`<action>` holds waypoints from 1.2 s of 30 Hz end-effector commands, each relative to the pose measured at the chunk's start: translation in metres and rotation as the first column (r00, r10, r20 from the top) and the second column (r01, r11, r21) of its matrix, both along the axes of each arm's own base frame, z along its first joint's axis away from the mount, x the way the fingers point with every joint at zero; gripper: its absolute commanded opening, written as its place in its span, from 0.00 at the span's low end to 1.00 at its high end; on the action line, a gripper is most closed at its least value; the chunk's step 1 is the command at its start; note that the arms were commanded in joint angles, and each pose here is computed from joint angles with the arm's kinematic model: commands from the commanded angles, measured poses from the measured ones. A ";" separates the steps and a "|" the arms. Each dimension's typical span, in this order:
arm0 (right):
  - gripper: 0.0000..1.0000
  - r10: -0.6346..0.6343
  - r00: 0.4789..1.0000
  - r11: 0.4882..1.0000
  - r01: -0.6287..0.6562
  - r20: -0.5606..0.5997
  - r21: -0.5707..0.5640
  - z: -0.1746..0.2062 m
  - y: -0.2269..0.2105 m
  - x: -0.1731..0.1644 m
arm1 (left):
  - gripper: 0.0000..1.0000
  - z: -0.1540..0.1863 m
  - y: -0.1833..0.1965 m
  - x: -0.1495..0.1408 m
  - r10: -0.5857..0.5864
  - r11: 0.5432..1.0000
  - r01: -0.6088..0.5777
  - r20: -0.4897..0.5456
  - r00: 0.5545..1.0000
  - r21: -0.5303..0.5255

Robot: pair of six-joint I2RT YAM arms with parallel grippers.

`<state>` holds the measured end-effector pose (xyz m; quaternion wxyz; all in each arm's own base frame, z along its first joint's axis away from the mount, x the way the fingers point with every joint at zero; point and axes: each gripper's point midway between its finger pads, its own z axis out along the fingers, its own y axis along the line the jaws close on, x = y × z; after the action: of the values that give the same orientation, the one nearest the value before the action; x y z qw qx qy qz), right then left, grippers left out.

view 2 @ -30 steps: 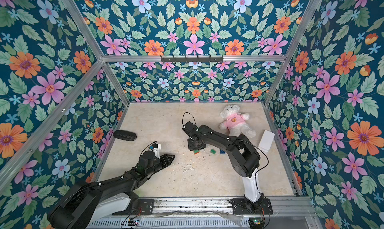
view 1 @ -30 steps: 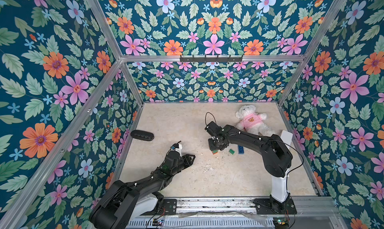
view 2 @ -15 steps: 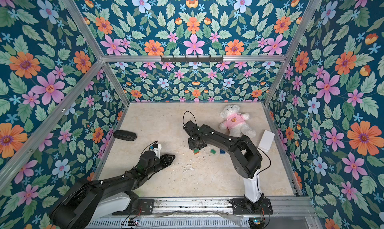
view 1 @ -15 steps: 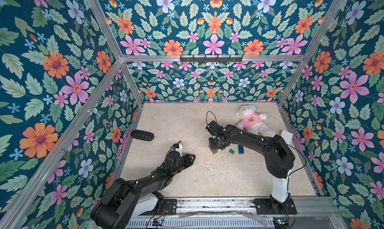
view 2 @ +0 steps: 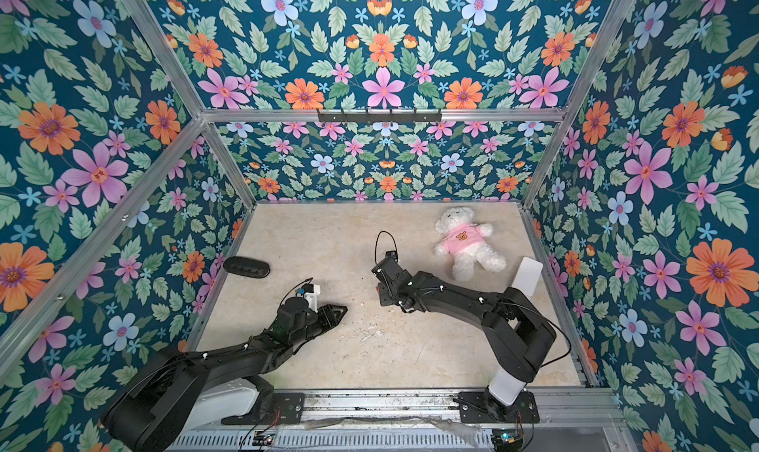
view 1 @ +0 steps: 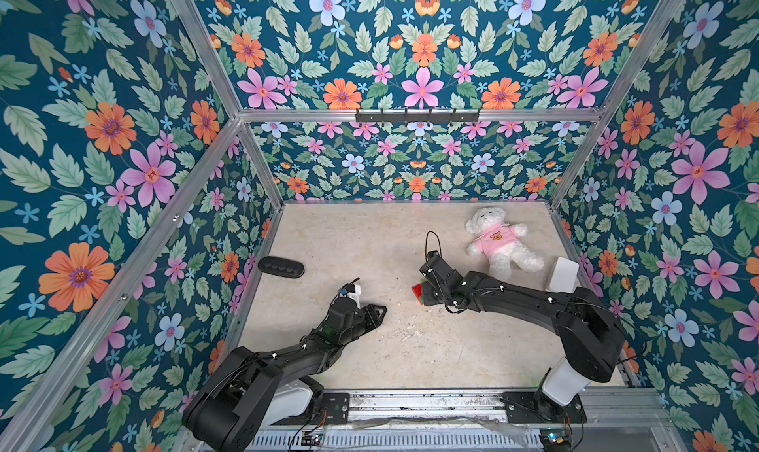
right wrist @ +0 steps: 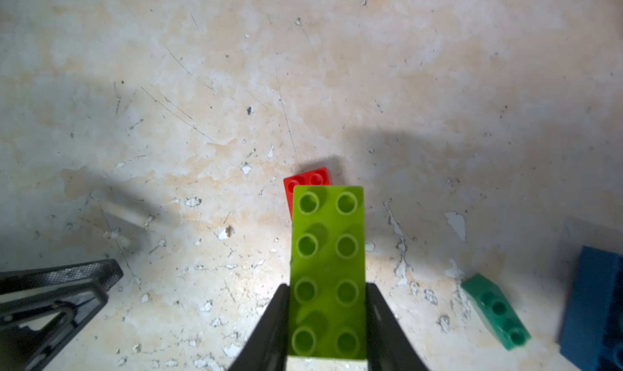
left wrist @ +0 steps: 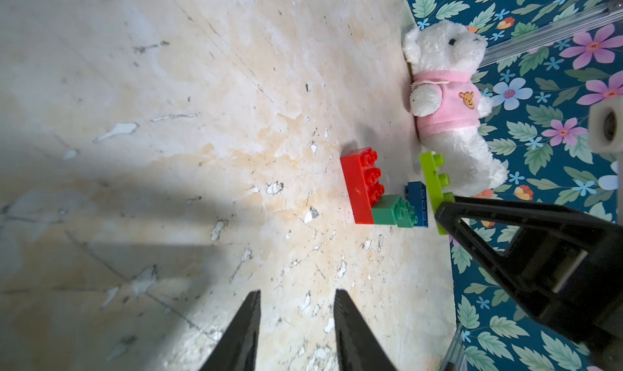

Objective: Assemble the number 5 with lego
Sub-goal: Adjust the lego brick at the center of the board.

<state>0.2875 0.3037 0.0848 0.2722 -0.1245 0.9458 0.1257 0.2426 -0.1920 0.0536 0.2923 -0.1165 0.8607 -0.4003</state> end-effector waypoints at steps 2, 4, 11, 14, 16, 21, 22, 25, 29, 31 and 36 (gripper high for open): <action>0.27 0.033 0.997 0.999 -0.035 0.068 0.035 0.008 0.012 0.010 | 0.40 0.007 -0.001 0.001 0.000 1.000 0.000 0.024 1.000 -0.017; 0.27 0.044 0.996 0.998 -0.047 0.072 0.041 0.007 0.016 0.011 | 0.40 0.007 0.000 0.001 0.003 1.000 -0.003 0.025 1.000 -0.015; 0.27 0.078 0.996 0.997 -0.078 0.048 0.005 -0.005 0.017 0.009 | 0.40 0.006 0.000 0.002 0.002 1.000 -0.002 0.021 1.000 -0.009; 0.27 0.085 0.995 0.996 -0.086 0.052 -0.001 -0.007 0.016 0.008 | 0.40 0.005 -0.001 0.002 0.002 1.000 -0.002 0.019 1.000 -0.008; 0.27 0.094 0.994 0.996 -0.093 0.052 -0.011 -0.010 0.014 0.007 | 0.40 0.005 -0.001 0.002 0.002 1.000 -0.002 0.017 1.000 -0.008; 0.27 0.120 0.992 0.993 -0.119 0.049 -0.024 -0.014 0.016 0.005 | 0.40 0.006 -0.002 0.003 -0.002 1.000 0.002 0.018 1.000 -0.009; 0.27 0.119 0.991 0.993 -0.118 0.054 -0.030 -0.014 0.015 0.006 | 0.40 0.006 -0.002 0.003 -0.001 1.000 0.001 0.018 1.000 -0.009; 0.27 0.131 0.990 0.991 -0.129 0.058 -0.035 -0.016 0.016 0.006 | 0.40 0.005 -0.002 0.003 -0.001 1.000 0.001 0.016 1.000 -0.008; 0.27 0.129 0.989 0.991 -0.126 0.067 -0.053 -0.018 0.014 0.008 | 0.40 0.005 -0.002 0.004 -0.001 1.000 0.001 0.015 1.000 -0.006; 0.27 0.134 0.989 0.989 -0.130 0.065 -0.063 -0.021 0.012 0.007 | 0.40 0.005 -0.003 0.004 -0.003 1.000 0.003 0.014 1.000 -0.006; 0.27 0.140 0.988 0.987 -0.134 0.065 -0.086 -0.028 0.010 0.006 | 0.40 0.005 -0.004 0.006 -0.004 1.000 0.004 0.013 1.000 -0.004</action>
<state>0.2919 0.3153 0.0600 0.2855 -0.1992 0.9307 0.1127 0.2461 -0.1940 0.0554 0.2923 -0.1177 0.8602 -0.4009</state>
